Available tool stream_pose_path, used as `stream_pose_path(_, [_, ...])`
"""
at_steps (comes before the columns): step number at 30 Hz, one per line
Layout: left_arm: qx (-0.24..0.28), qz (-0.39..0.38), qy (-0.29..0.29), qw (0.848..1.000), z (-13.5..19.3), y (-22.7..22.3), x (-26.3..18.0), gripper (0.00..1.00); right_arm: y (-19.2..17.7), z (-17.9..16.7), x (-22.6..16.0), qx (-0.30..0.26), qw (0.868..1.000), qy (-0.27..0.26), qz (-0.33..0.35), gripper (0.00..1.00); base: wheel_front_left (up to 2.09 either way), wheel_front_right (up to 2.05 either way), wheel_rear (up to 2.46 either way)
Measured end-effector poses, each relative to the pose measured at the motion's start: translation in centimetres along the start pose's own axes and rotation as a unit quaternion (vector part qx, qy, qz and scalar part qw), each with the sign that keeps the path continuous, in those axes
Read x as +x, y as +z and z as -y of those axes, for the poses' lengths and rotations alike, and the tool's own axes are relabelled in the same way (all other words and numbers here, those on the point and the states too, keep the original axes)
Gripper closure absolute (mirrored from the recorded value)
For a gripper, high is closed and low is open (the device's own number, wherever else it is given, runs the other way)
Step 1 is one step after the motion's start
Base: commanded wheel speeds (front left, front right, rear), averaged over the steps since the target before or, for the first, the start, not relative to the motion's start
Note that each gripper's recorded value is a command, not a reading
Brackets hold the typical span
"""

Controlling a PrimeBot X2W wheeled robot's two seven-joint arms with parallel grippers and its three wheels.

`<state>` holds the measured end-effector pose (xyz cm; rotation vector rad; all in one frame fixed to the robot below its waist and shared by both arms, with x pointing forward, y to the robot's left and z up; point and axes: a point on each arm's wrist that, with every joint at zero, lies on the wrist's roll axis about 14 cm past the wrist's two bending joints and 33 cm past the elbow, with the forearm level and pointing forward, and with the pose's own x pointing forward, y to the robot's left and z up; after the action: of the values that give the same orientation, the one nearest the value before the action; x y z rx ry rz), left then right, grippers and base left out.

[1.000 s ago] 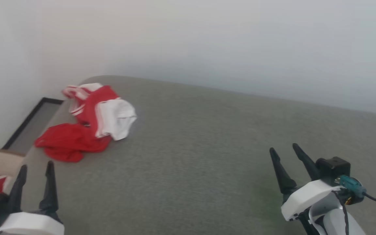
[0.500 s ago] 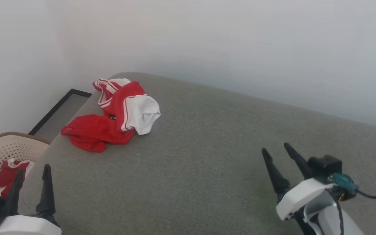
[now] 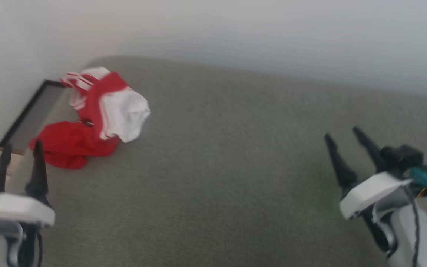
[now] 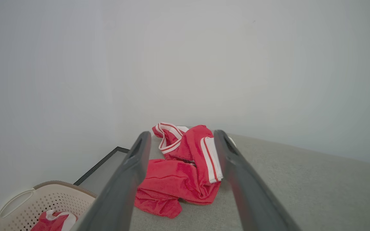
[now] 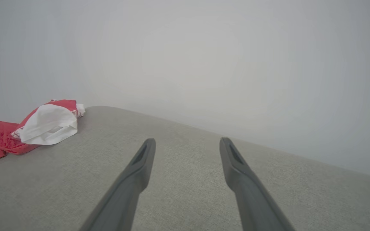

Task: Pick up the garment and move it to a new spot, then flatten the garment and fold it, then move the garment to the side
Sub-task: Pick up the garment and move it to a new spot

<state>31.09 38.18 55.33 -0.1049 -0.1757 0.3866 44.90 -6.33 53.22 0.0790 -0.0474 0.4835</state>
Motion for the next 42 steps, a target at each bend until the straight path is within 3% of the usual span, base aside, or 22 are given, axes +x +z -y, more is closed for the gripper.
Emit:
stream_pose_path(6, [0.021, -0.055, -0.022, 0.998, 2.1, -3.0, 7.2, 0.00, -1.2, 4.3, 1.1, -0.010, 0.999, -0.034, -0.013, 0.00, 0.00, 0.00, 0.00])
stream_pose_path(13, [0.025, -0.158, -0.023, 0.987, 4.2, -10.1, 12.7, 0.00, -4.3, 7.8, 1.8, -0.013, 0.997, -0.063, -0.043, 0.00, 0.00, 0.00, 0.00])
stream_pose_path(19, [0.020, -0.298, 0.011, 0.954, 3.7, -17.7, 14.0, 0.00, -7.0, 9.5, 2.3, -0.012, 0.995, -0.075, -0.068, 0.00, 0.00, 0.00, 0.00])
stream_pose_path(22, [-0.015, -0.377, 0.044, 0.925, 3.3, -21.3, 13.2, 0.00, -8.2, 10.0, 2.2, -0.009, 0.993, -0.079, -0.084, 0.00, 0.00, 0.00, 0.00])
stream_pose_path(27, [-0.034, -0.445, 0.070, 0.892, 3.1, -23.7, 13.2, 0.00, -9.2, 10.6, 2.1, -0.012, 0.992, -0.085, -0.096, 0.00, 0.00, 0.00, 0.00])
stream_pose_path(31, [-0.038, -0.465, 0.074, 0.881, 3.2, -23.9, 13.1, 0.00, -9.2, 10.7, 2.3, -0.012, 0.992, -0.085, -0.095, 0.00, 0.00, 0.00, 0.00])
stream_pose_path(33, [-0.043, -0.467, 0.075, 0.880, 3.3, -23.8, 13.0, 1.00, -9.1, 10.6, 2.3, -0.013, 0.992, -0.084, -0.096, 0.00, 0.00, 0.00, 0.00])
stream_pose_path(37, [-0.037, -0.459, 0.074, 0.885, 3.0, -23.1, 13.0, 1.00, -8.4, 10.4, 2.4, -0.016, 0.992, -0.083, -0.089, 0.00, 0.00, 0.00, 0.00])
stream_pose_path(42, [0.001, -0.413, 0.070, 0.908, 1.7, -20.1, 13.9, 1.00, -7.0, 10.4, 2.3, -0.015, 0.993, -0.087, -0.073, 0.00, 0.00, 0.00, 0.00])
